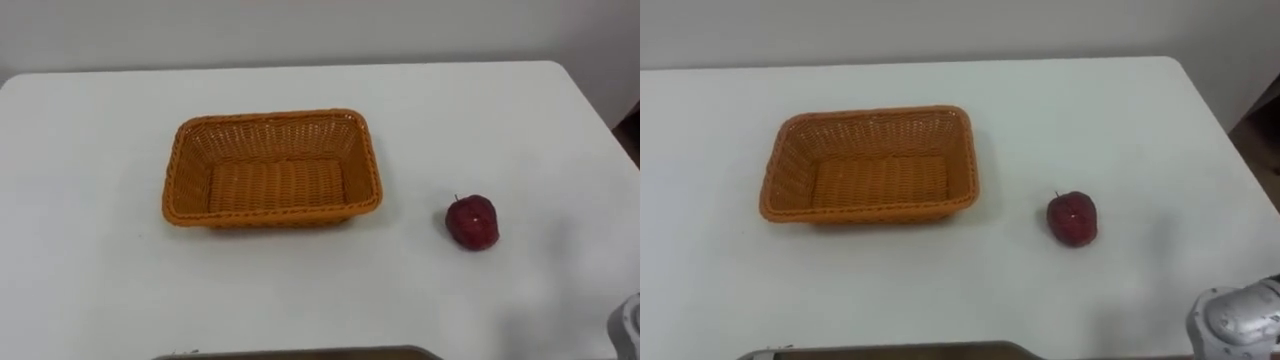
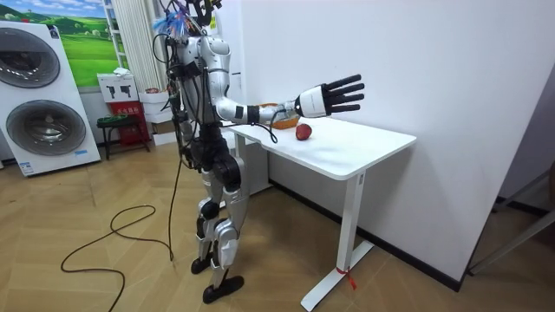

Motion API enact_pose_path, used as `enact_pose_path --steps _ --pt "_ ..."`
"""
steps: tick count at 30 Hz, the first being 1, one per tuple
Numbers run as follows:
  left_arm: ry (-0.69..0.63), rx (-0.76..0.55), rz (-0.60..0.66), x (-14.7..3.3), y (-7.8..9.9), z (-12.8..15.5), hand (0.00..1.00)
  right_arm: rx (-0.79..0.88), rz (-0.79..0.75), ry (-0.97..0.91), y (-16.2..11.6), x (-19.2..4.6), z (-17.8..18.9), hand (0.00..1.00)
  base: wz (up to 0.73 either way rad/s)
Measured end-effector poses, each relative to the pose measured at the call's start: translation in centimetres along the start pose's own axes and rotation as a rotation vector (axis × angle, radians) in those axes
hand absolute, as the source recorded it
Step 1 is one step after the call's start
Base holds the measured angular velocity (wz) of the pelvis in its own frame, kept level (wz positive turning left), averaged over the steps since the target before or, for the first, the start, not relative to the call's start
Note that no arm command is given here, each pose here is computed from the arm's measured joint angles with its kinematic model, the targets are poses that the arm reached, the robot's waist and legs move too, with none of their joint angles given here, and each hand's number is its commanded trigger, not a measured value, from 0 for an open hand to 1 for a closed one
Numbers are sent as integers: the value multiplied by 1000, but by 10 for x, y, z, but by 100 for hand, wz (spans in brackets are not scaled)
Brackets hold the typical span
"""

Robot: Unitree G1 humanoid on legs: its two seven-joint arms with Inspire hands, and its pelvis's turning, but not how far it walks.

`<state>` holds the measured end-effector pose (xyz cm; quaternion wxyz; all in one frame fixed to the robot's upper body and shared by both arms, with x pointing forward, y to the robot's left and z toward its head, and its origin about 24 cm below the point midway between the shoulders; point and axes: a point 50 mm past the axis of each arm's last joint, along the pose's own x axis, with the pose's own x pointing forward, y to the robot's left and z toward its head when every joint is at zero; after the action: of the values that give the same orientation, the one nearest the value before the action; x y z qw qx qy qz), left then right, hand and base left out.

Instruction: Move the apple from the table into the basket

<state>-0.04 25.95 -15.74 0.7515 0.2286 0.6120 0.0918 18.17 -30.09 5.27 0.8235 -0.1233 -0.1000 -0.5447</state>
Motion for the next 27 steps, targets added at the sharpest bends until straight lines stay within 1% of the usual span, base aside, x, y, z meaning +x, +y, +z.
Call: enact_pose_path --steps 4,10,13,19,27 --pt "-11 17 -24 0 -2 2 0 -33 209 43 17 -19 -11 0 1" --pt "-23 50 -52 0 -6 3 0 -57 413 88 32 -39 -22 0 0" --pt "-39 47 -51 0 -6 8 0 -55 487 93 37 -44 -22 0 0" --pt "-56 46 -52 1 -5 11 0 -68 583 114 38 -57 -27 0 0" --pt "-61 45 -77 1 -6 14 0 -75 649 126 38 -62 -29 0 0"
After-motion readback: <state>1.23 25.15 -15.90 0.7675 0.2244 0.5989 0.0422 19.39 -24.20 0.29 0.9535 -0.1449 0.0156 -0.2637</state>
